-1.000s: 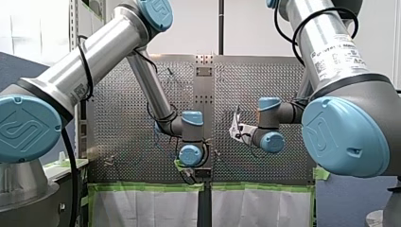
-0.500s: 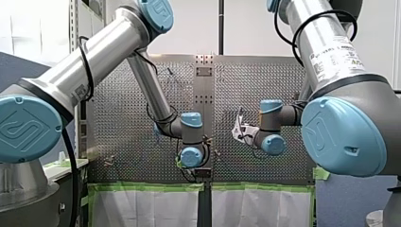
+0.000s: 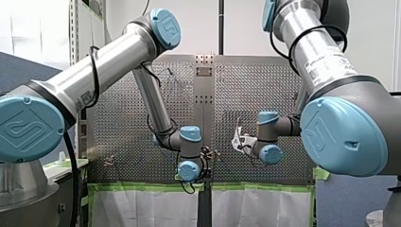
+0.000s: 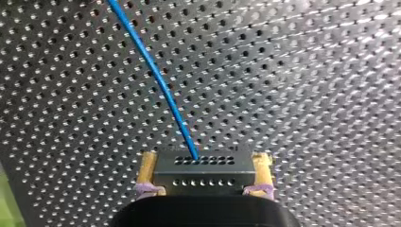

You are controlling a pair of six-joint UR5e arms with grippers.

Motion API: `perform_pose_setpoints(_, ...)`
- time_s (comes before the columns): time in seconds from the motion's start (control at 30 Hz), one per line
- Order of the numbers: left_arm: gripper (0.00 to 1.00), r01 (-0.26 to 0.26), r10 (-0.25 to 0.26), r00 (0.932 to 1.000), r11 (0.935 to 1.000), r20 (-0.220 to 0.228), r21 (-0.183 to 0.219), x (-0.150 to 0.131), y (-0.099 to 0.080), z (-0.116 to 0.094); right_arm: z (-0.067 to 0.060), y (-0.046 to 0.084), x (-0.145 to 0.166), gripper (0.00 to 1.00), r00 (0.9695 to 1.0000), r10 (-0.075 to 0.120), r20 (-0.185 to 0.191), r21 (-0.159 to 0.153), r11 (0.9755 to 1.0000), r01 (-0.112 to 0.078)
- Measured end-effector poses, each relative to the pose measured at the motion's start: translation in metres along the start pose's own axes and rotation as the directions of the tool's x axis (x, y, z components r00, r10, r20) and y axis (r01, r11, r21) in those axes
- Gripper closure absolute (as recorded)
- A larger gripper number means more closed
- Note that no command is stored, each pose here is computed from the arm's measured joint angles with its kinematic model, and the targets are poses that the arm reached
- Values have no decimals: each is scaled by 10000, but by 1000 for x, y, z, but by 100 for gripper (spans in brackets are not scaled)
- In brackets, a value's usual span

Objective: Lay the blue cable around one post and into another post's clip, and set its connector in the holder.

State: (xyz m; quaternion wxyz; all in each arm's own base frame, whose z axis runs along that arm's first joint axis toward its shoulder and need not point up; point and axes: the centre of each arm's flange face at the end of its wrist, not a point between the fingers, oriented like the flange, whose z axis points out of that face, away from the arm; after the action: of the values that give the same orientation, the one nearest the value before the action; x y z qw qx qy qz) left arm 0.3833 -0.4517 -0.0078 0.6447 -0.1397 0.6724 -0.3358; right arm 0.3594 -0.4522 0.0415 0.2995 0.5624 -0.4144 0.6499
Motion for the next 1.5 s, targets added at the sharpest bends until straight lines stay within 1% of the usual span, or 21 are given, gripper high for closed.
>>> perform_pose_setpoints(0.07,93,-102,102,9999,9999,-23,-5,0,1,2,1,3,-9,100,9999,-2,145,-44,10000,3)
perform_pose_setpoints(0.13,93,-187,187,9998,9998,-46,-24,0,2,5,3,5,-16,100,9996,-59,273,-94,9999,62)
perform_pose_setpoints(0.33,93,-574,567,9974,9983,-437,-129,16,11,15,18,12,-35,100,9990,-210,404,-171,9996,217)
perform_pose_setpoints(0.43,93,-629,624,9968,9980,-501,-85,21,12,23,23,18,-47,100,9985,-247,495,-239,9994,259)
perform_pose_setpoints(0.5,93,-675,666,9962,9976,-568,-139,24,15,26,24,21,-54,100,9980,-249,575,-287,9992,265)
perform_pose_setpoints(0.63,93,-825,800,9940,9961,-749,-320,34,33,34,26,28,-70,100,9965,-228,801,-362,9990,258)
perform_pose_setpoints(0.7,93,-872,848,9931,9958,-810,-267,39,39,35,25,30,-77,100,9955,-219,922,-405,9988,257)
perform_pose_setpoints(0.77,93,-934,914,9924,9954,-830,-214,42,42,36,23,34,-87,100,9939,-207,1088,-471,9986,260)
perform_pose_setpoints(0.87,93,-1054,1035,9915,9942,-788,-203,42,45,38,19,41,-102,100,9909,-169,1333,-589,9980,250)
perform_pose_setpoints(1.03,93,-1366,1346,9893,9901,-564,-326,38,48,45,19,50,-110,100,9879,-128,1549,-764,9968,249)
perform_pose_setpoints(1.1,93,-1396,1381,9894,9897,-448,-319,36,48,47,19,52,-111,100,9871,-116,1599,-820,9963,250)
perform_pose_setpoints(1.23,93,-1384,1378,9902,9900,-212,-283,32,47,55,21,58,-109,100,9869,-84,1609,-948,9952,239)
perform_pose_setpoints(1.37,93,-1360,1358,9907,9903,-76,-274,30,47,61,25,63,-107,100,9872,-88,1595,-1091,9937,264)
perform_pose_setpoints(1.5,93,-1505,1505,9886,9882,0,-287,28,46,66,31,67,-104,100,9886,-84,1504,-1168,9928,262)
